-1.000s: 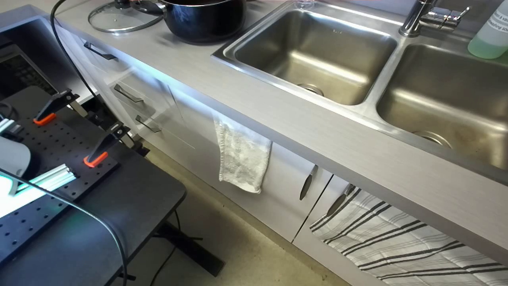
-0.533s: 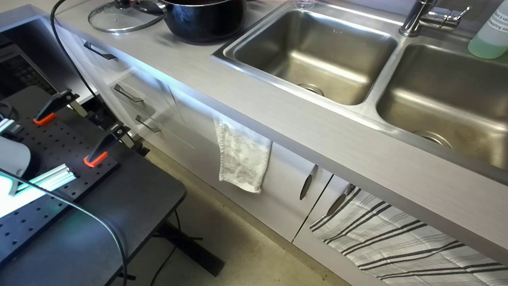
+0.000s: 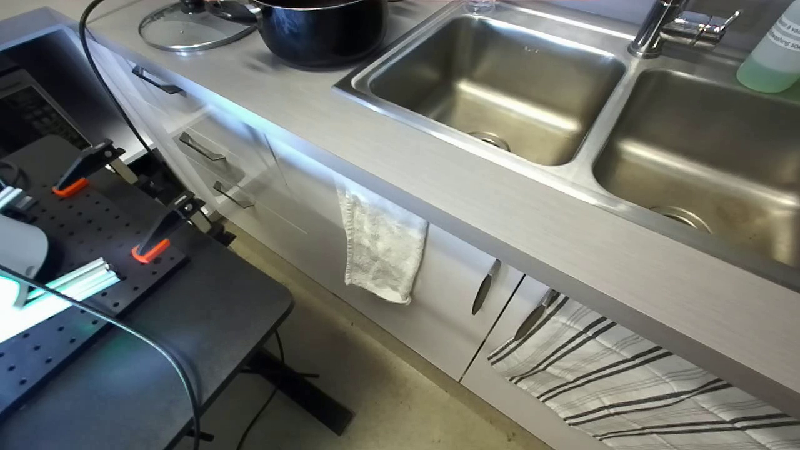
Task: Put the lid on the pot
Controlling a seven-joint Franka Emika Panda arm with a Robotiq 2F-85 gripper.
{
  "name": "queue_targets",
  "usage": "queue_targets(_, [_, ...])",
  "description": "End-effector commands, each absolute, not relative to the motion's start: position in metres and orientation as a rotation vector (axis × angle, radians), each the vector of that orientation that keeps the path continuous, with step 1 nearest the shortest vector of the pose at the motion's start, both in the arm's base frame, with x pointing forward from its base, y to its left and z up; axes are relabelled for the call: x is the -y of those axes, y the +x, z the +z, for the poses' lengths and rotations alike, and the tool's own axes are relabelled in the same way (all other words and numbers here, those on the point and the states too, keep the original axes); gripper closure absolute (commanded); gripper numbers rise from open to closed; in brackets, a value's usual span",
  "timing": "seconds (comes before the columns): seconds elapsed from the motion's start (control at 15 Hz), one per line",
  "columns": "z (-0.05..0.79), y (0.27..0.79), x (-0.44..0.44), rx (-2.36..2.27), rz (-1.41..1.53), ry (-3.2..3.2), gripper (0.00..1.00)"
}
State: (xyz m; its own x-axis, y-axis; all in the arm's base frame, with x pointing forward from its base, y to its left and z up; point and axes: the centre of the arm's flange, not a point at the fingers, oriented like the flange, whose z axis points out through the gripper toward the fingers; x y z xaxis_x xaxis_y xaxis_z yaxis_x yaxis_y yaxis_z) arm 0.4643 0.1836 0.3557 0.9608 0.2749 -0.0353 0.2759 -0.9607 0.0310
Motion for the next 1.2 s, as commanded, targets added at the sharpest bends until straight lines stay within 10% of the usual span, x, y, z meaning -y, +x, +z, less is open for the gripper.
queue_targets(0.0, [0.318,0.492,-0.204,-0.475,-0.061,3.037,0.00])
queue_targets(1.13, [0.235,0.543,-0.252,-0.603,0.007,3.011,0.00])
